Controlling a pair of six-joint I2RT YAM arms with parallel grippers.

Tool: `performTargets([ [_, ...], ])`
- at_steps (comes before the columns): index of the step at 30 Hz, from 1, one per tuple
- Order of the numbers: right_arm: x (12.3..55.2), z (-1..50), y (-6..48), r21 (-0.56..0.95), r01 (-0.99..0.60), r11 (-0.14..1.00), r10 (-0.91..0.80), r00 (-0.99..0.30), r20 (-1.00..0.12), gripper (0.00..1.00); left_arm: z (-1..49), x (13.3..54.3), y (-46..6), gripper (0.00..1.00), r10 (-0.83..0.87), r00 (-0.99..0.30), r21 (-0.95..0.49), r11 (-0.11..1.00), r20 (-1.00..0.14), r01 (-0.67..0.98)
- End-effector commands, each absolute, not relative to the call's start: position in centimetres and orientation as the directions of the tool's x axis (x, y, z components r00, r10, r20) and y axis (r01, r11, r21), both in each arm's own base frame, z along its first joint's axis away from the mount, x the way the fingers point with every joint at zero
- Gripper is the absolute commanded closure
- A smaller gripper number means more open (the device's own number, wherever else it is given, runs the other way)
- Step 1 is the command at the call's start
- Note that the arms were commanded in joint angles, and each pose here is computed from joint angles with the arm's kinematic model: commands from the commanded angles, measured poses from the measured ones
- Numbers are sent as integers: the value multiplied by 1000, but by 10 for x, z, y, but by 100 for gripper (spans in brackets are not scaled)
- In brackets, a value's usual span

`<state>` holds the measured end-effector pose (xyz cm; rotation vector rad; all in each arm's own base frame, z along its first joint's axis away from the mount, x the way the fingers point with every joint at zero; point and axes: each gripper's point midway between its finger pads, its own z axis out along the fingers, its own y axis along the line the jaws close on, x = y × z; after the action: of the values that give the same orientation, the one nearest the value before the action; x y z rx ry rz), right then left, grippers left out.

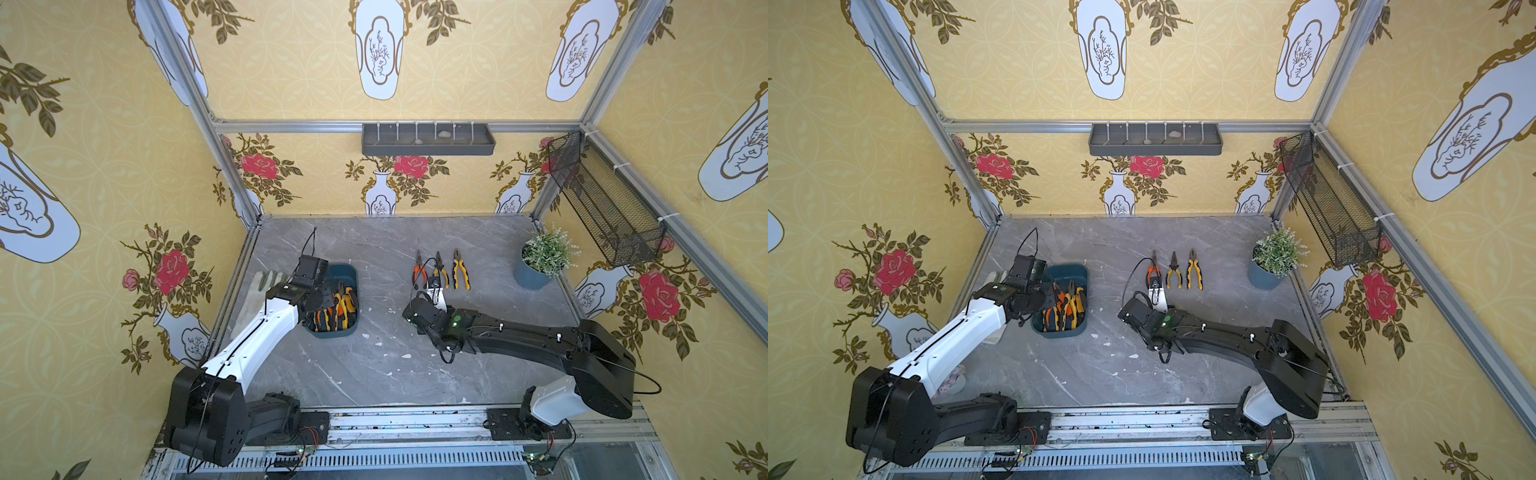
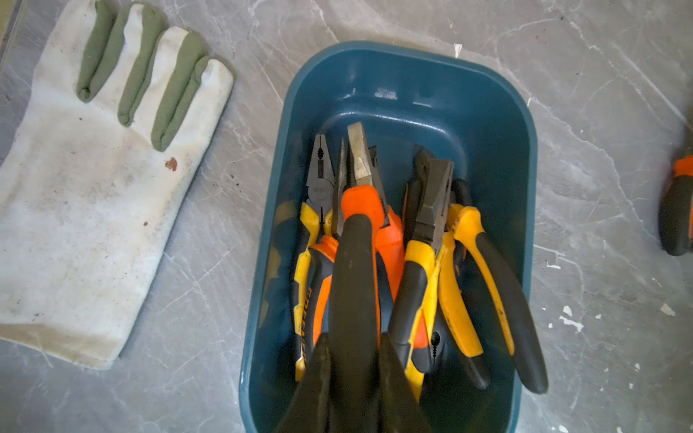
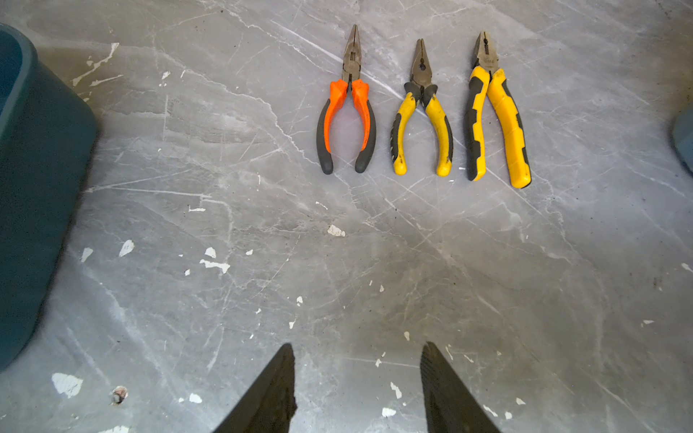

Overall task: Take the pliers out of the storage box
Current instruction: Pick up the pliers from the storage box.

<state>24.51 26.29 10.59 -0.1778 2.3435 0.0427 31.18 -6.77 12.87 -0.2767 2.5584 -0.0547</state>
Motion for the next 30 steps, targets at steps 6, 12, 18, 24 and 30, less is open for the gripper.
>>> performTargets([
  [6,247,106,263,-44,-136,990,-127,-692,-711,46,157,331,-68,100,-168,-788,-68,985,-592,-159],
  [12,247,106,264,-45,-137,990,-129,-692,-710,46,168,328,-67,100,-167,-774,-77,985,-611,-152],
  [18,248,106,264,-47,-136,990,-129,-693,-709,46,187,318,-90,100,-186,-700,-232,972,-690,-30],
  [24,251,112,269,-65,-136,989,-142,-696,-704,46,209,296,-110,100,-252,-582,-392,911,-773,127],
  [30,265,154,288,1,-153,988,-113,-734,-670,38,220,279,-130,100,-271,-568,-474,845,-777,245],
])
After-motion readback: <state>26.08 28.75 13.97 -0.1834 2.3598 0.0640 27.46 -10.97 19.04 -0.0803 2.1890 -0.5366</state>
